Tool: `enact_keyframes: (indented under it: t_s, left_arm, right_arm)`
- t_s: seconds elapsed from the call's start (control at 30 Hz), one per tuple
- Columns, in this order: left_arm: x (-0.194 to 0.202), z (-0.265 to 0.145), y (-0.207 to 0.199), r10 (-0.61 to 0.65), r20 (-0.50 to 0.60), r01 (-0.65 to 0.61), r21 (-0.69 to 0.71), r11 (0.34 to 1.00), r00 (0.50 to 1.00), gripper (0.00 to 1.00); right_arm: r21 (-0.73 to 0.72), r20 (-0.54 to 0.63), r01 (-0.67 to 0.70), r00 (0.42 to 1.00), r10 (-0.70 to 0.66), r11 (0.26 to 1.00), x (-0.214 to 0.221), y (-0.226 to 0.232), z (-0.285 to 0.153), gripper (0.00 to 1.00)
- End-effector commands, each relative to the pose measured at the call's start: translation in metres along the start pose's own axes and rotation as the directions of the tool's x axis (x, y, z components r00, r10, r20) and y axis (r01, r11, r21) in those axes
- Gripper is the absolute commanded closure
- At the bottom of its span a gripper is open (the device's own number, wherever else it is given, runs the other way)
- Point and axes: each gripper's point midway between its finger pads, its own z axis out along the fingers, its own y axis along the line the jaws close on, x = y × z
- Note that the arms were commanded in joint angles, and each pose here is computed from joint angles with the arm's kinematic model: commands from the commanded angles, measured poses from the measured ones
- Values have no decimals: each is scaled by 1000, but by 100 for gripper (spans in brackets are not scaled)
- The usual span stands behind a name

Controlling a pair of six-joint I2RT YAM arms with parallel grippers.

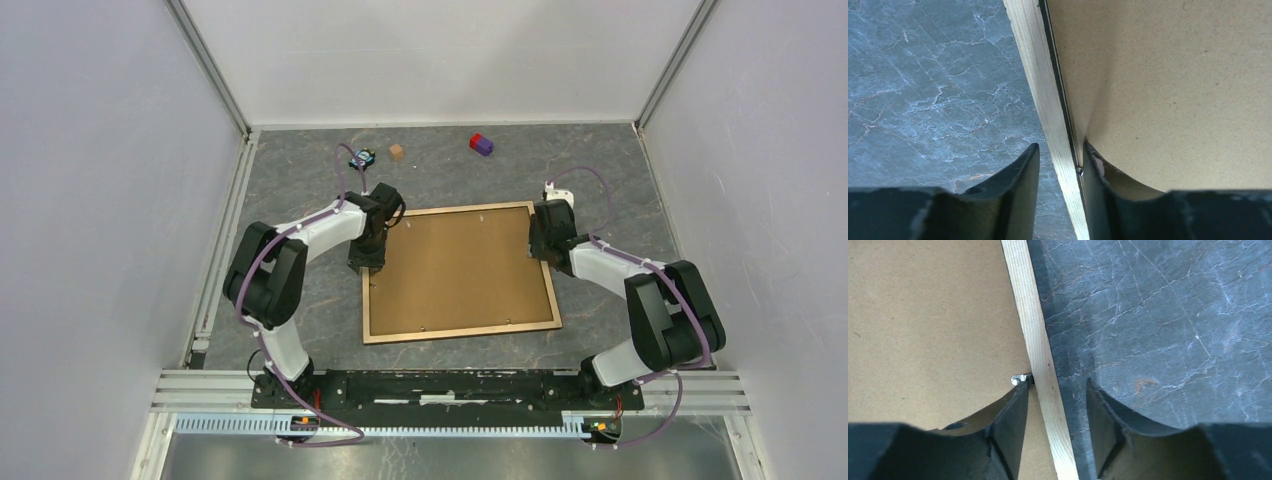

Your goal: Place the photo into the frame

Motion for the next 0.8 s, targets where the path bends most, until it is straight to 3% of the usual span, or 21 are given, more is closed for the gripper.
enact_keyframes:
  t_s: [0.0,0.13,0.23,0.37,0.5,0.63,0.77]
  left_arm:
    - [-25,-35,3,24,136,-31,48,998,990,48]
    - [-32,-57,4,27,213,-47,91,995,977,33]
    - [-40,-96,-15,-1,289,-70,238,969,957,28]
    - [-61,-179,-56,-68,446,-174,480,860,893,18]
    - [-79,-256,-86,-105,582,-316,574,755,807,16]
    - [-84,-278,-95,-96,629,-375,572,730,772,16]
    - [-77,-266,-91,-105,639,-369,562,741,762,18]
  right_arm:
    - [-35,-72,29,997,-31,999,24,1,-2,45]
    - [-45,-127,30,991,-36,999,48,-4,-8,50]
    - [-68,-134,9,991,-18,998,60,-4,-16,59]
    - [-74,-136,-31,991,20,997,68,-5,-22,71]
    - [-4,-142,-78,987,76,997,71,-16,-23,83]
    - [47,-173,-156,972,162,987,80,-21,-22,100]
    - [215,-205,-303,915,346,928,107,-40,-31,100]
